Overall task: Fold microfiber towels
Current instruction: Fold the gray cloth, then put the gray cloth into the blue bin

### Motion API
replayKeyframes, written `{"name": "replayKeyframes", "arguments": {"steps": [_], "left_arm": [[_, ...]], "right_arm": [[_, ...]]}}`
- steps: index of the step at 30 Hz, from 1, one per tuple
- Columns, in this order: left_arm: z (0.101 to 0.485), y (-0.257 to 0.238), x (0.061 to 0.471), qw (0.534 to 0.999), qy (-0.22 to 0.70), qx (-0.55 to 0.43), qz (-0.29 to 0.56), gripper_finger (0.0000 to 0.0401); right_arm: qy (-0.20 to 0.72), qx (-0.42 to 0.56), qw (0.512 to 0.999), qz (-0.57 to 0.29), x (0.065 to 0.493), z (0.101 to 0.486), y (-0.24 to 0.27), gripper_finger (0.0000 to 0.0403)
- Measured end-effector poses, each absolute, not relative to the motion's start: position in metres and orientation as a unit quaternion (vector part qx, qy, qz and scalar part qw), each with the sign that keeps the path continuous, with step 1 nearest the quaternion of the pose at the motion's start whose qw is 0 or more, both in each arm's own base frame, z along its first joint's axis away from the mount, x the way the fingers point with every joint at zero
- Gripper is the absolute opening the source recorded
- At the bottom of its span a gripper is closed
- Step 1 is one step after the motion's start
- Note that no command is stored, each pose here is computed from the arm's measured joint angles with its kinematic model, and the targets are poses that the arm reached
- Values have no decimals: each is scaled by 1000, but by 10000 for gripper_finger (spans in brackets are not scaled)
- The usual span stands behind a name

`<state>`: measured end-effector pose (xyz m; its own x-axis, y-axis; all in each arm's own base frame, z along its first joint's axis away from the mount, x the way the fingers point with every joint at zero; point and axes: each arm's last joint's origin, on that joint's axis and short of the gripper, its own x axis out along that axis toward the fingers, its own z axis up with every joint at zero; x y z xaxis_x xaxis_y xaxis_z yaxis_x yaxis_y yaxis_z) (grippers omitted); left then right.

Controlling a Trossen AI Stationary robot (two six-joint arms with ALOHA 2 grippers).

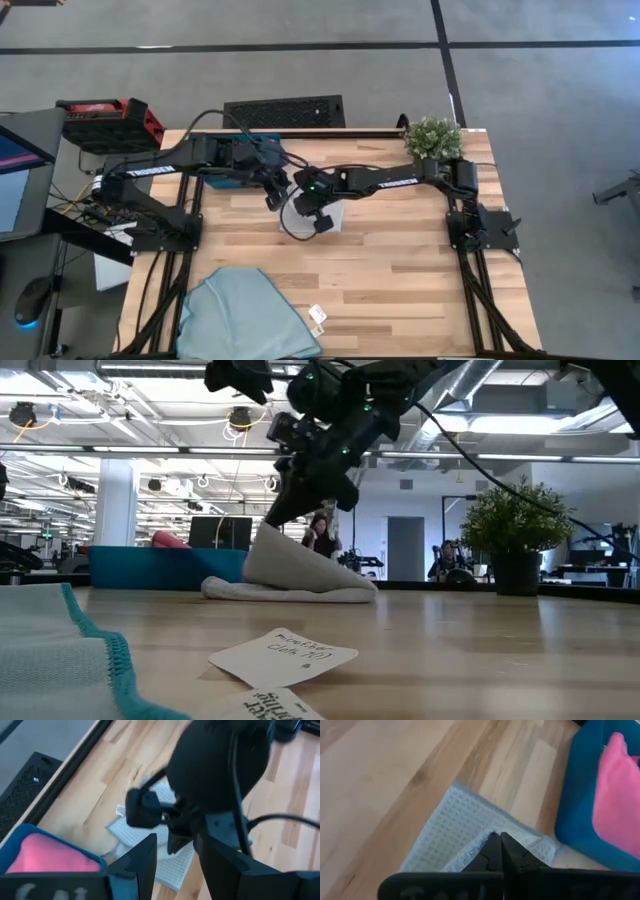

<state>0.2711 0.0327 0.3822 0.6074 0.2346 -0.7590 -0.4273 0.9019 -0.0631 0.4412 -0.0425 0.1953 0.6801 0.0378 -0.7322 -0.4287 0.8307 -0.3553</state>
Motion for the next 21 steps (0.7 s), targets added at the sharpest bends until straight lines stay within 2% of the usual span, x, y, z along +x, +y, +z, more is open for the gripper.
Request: {"name": "replayKeyframes", "arguments": {"steps": [7, 21], "left_arm": [[386, 32, 266, 891, 397, -120, 186, 132], [384, 32, 264, 885, 409, -118, 187, 132]], "right_arm": [[387, -259, 874, 139, 449, 188, -39, 17], [399, -233, 877, 132, 449, 187, -33, 122]]}}
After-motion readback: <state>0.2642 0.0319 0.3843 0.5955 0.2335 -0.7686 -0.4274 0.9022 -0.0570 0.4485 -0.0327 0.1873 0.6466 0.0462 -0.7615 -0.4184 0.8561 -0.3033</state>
